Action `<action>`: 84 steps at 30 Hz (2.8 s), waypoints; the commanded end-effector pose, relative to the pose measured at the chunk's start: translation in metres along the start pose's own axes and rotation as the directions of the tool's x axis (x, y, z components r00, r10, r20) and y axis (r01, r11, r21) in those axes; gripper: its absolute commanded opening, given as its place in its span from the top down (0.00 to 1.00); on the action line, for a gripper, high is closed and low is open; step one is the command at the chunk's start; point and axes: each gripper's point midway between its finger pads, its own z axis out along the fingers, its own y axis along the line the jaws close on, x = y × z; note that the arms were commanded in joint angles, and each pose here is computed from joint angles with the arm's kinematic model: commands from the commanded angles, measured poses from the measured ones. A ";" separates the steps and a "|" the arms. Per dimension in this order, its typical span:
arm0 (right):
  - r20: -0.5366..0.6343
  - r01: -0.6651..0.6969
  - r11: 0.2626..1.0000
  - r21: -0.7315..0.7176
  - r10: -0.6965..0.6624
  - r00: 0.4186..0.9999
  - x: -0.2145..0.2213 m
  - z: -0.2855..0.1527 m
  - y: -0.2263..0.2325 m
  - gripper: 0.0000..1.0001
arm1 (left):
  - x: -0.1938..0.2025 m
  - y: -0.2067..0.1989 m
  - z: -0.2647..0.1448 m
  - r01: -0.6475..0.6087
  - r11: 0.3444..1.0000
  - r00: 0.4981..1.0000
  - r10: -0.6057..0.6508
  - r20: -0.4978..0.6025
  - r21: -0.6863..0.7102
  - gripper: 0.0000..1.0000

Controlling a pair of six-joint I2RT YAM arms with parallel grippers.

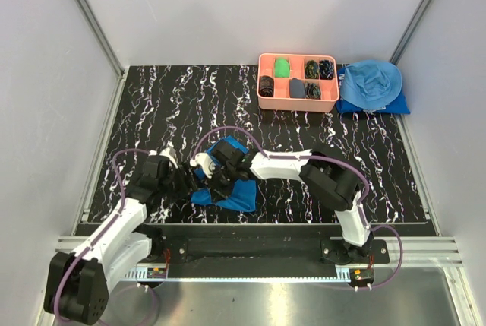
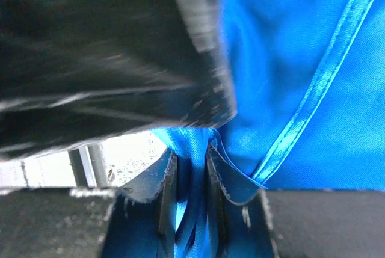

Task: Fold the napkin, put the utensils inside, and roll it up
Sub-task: Roll the napkin with the utensil

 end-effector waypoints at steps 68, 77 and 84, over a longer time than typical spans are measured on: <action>-0.120 -0.324 0.944 -0.060 0.316 0.941 0.018 -0.041 -0.012 0.46 | 0.020 0.018 0.008 0.110 0.994 0.994 -0.110 0.016 -0.012 1.00; -0.024 -0.293 0.956 0.015 0.294 0.956 -0.008 -0.103 0.029 0.36 | 0.002 0.004 0.008 0.035 0.999 0.999 -0.035 -0.011 -0.023 1.00; -0.131 -0.310 0.949 -0.053 0.301 0.945 0.016 -0.089 0.100 0.35 | -0.004 -0.005 0.012 -0.004 1.000 0.998 0.004 -0.058 -0.012 1.00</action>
